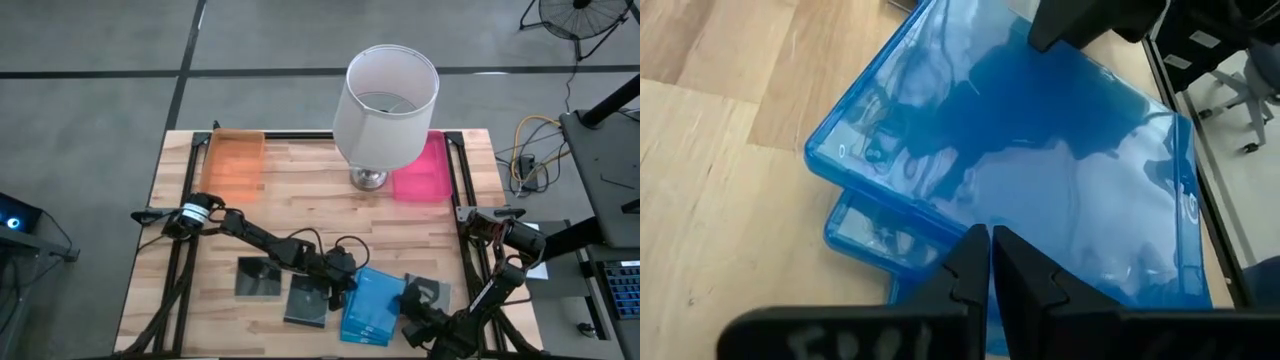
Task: Pick & place jewel cases by type
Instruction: Put the blue cd case into the orange bin
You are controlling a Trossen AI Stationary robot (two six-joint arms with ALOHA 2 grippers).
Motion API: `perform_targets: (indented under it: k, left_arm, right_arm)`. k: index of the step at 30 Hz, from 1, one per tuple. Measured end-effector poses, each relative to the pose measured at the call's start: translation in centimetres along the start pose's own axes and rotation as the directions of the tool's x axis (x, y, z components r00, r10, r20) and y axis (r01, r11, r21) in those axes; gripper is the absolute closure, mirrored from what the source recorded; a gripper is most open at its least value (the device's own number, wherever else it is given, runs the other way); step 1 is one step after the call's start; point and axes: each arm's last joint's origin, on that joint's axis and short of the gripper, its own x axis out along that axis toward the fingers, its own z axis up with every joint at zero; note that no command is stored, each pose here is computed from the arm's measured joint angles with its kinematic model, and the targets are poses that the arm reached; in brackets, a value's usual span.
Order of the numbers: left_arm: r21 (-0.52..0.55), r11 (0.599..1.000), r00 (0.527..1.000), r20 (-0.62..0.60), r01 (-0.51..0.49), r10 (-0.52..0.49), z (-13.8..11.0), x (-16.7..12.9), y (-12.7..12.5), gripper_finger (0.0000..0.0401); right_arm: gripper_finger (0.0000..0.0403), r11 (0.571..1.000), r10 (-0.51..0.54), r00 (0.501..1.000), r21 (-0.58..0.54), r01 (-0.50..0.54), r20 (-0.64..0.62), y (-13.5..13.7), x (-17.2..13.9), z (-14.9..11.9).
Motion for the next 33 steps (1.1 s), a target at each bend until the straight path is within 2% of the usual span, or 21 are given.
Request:
perform_targets:
  k: [10, 33]
  left_arm:
    - [-0.014, 1.000, 1.000, 0.009, 0.018, -0.018, 0.05, 0.02, -0.18, 0.0401]
    - [-0.016, 1.000, 1.000, 0.005, 0.020, -0.020, -0.09, 0.03, -0.11, 0.0401]
  right_arm:
    - [0.0241, 1.000, -0.008, 1.000, 0.002, 0.008, 0.007, 0.12, 0.24, -0.18]
    - [0.0298, 0.999, -0.019, 0.999, 0.029, 0.017, 0.038, -0.43, -0.56, 0.64]
